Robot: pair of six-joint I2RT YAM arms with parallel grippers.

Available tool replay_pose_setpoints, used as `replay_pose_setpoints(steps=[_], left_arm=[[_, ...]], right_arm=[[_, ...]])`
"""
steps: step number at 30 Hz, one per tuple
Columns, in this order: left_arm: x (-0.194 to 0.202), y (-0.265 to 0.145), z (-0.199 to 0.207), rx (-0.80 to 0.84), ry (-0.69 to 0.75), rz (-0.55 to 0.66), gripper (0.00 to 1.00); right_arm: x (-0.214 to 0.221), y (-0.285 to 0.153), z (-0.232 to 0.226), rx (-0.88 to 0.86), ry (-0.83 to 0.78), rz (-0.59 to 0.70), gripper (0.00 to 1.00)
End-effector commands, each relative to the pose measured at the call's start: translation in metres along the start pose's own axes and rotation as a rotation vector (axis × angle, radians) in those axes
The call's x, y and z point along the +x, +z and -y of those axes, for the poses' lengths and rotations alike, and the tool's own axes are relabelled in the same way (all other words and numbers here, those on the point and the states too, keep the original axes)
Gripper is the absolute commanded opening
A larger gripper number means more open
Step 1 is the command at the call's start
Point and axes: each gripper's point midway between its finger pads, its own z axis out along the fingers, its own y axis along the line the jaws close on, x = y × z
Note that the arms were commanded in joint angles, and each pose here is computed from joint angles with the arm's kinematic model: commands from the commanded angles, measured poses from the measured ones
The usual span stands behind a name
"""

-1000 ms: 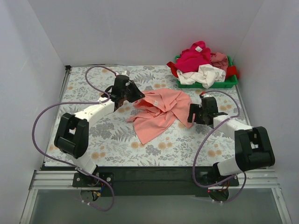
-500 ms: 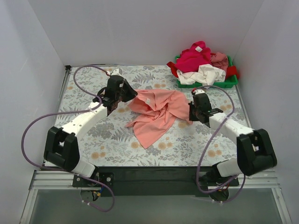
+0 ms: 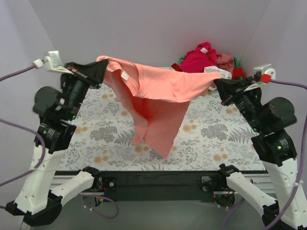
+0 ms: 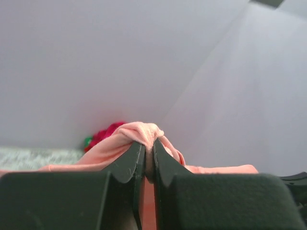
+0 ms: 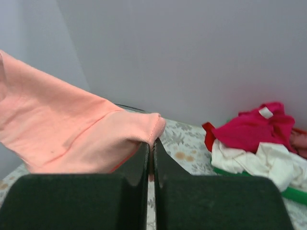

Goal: Fold and stack the t-shirts
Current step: Flatten the tshirt out

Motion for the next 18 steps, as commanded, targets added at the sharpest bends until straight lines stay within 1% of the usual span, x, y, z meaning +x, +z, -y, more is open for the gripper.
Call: replay_pose_setpoints(steps=[1, 2, 3, 4, 5, 7, 8, 9, 10, 11, 13, 14, 15, 16, 17, 18], left_arm=[[-0.046, -0.029, 0.052, 0.189, 0.082, 0.077, 0.0], [-0.063, -0.036, 0.066, 0.229, 0.094, 0.11, 0.0], [-0.07, -0.04, 0.072, 0.247, 0.102, 0.126, 0.0], [-0.076, -0.039, 0.076, 0.257, 0.112, 0.135, 0.0], [-0.088, -0.043, 0.083, 0.271, 0.128, 0.164, 0.0], [-0.094, -0.031, 0.081, 0.24, 0.144, 0.184, 0.0], [-0.108, -0.028, 0.077, 0.193, 0.158, 0.233, 0.0], [-0.11, -0.021, 0.071, 0.162, 0.168, 0.244, 0.0], [-0.112, -0.013, 0.064, 0.121, 0.178, 0.259, 0.0], [-0.11, 0.006, 0.043, 0.021, 0.194, 0.273, 0.0], [-0.107, 0.027, 0.02, -0.087, 0.229, 0.298, 0.0], [-0.097, 0.047, -0.005, -0.19, 0.242, 0.294, 0.0], [-0.088, 0.059, -0.02, -0.244, 0.302, 0.283, 0.0], [-0.086, 0.071, -0.03, -0.281, 0.318, 0.294, 0.0], [-0.081, 0.082, -0.042, -0.308, 0.341, 0.281, 0.0], [-0.055, 0.112, -0.062, -0.316, 0.362, 0.213, 0.0]], right_arm=[[-0.049, -0.015, -0.037, -0.174, -0.053, 0.079, 0.01], [-0.057, -0.018, -0.044, -0.212, -0.065, 0.092, 0.01], [-0.062, -0.014, -0.047, -0.227, -0.074, 0.094, 0.01], [-0.084, -0.019, -0.053, -0.248, -0.095, 0.14, 0.01], [-0.091, -0.018, -0.054, -0.245, -0.099, 0.152, 0.01], [-0.109, -0.012, -0.054, -0.236, -0.116, 0.182, 0.01], [-0.108, 0.003, -0.046, -0.198, -0.105, 0.168, 0.01], [-0.109, 0.01, -0.041, -0.174, -0.104, 0.165, 0.01], [-0.107, 0.019, -0.037, -0.156, -0.104, 0.152, 0.01], [-0.103, 0.035, -0.03, -0.125, -0.102, 0.127, 0.01], [-0.096, 0.054, -0.02, -0.084, -0.103, 0.101, 0.01], [-0.086, 0.073, -0.01, -0.041, -0.102, 0.072, 0.01], [-0.082, 0.083, -0.004, -0.015, -0.105, 0.061, 0.01], [-0.078, 0.094, 0.002, 0.007, -0.117, 0.05, 0.01], [-0.085, 0.102, 0.006, 0.021, -0.127, 0.065, 0.01], [-0.069, 0.126, 0.017, 0.057, -0.132, 0.029, 0.01]])
